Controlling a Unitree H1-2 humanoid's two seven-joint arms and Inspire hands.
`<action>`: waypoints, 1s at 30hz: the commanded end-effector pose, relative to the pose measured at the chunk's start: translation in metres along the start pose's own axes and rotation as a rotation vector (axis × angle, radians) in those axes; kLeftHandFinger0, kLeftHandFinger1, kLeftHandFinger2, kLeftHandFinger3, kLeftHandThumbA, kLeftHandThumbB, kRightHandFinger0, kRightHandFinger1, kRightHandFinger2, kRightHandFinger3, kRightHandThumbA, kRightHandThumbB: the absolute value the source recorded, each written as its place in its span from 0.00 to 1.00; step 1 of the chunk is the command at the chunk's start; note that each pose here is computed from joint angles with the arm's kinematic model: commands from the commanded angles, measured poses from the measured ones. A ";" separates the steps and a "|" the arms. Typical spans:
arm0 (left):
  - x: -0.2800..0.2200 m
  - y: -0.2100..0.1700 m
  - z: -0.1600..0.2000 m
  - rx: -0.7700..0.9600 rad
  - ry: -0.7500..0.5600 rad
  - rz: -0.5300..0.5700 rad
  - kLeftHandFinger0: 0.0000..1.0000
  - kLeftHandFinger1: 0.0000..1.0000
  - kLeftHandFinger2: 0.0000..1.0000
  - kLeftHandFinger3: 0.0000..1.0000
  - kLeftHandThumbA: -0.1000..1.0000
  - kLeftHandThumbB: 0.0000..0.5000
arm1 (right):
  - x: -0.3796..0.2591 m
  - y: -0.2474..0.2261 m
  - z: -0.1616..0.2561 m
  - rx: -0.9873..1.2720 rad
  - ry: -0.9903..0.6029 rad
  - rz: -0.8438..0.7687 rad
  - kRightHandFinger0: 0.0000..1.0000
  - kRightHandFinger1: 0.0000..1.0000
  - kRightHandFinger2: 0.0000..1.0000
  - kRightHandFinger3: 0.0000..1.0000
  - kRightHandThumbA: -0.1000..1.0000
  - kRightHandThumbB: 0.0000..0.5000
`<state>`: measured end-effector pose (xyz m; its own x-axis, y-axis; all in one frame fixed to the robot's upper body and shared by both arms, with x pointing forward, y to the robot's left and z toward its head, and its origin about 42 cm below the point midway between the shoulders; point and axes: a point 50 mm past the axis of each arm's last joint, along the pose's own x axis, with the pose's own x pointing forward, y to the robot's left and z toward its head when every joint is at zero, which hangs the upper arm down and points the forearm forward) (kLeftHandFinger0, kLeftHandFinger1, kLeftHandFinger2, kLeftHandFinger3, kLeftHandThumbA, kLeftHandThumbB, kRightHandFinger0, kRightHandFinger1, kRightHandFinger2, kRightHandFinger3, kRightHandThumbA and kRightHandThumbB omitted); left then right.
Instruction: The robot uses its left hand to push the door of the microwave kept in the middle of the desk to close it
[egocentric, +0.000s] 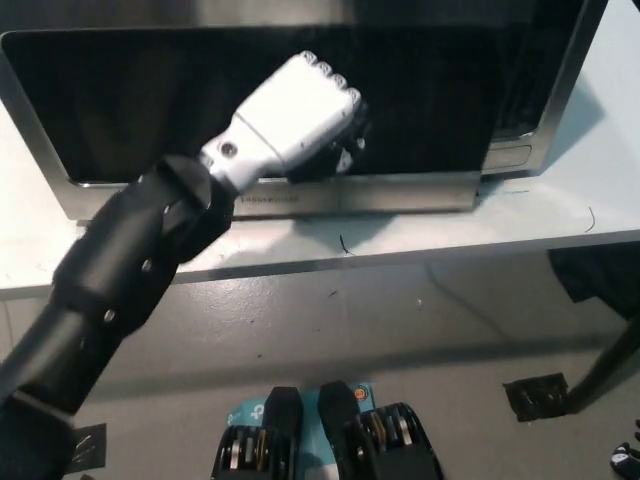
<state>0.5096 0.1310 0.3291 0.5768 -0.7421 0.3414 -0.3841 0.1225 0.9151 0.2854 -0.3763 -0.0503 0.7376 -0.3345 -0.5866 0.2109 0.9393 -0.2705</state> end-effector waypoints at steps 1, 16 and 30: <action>0.040 0.033 -0.021 0.105 0.059 0.084 0.00 0.00 0.00 0.00 0.08 1.00 | 0.001 -0.006 0.008 -0.011 -0.039 -0.021 0.80 0.92 0.99 0.99 0.14 0.00; 0.094 0.049 -0.061 0.170 0.299 -0.044 0.00 0.00 0.00 0.00 0.00 1.00 | -0.006 0.003 -0.010 0.003 -0.013 -0.015 0.80 0.92 0.99 0.99 0.14 0.00; 0.049 0.056 -0.012 0.090 0.118 0.184 0.00 0.00 0.00 0.00 0.00 1.00 | -0.009 0.001 -0.017 0.005 -0.004 -0.020 0.80 0.92 0.99 0.99 0.14 0.00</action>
<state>0.5511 0.0942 0.3349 0.6094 -0.7165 0.3395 -0.3849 0.1070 0.9168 0.2578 -0.3622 -0.0703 0.7011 -0.3208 -0.6369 0.2033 0.9460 -0.2526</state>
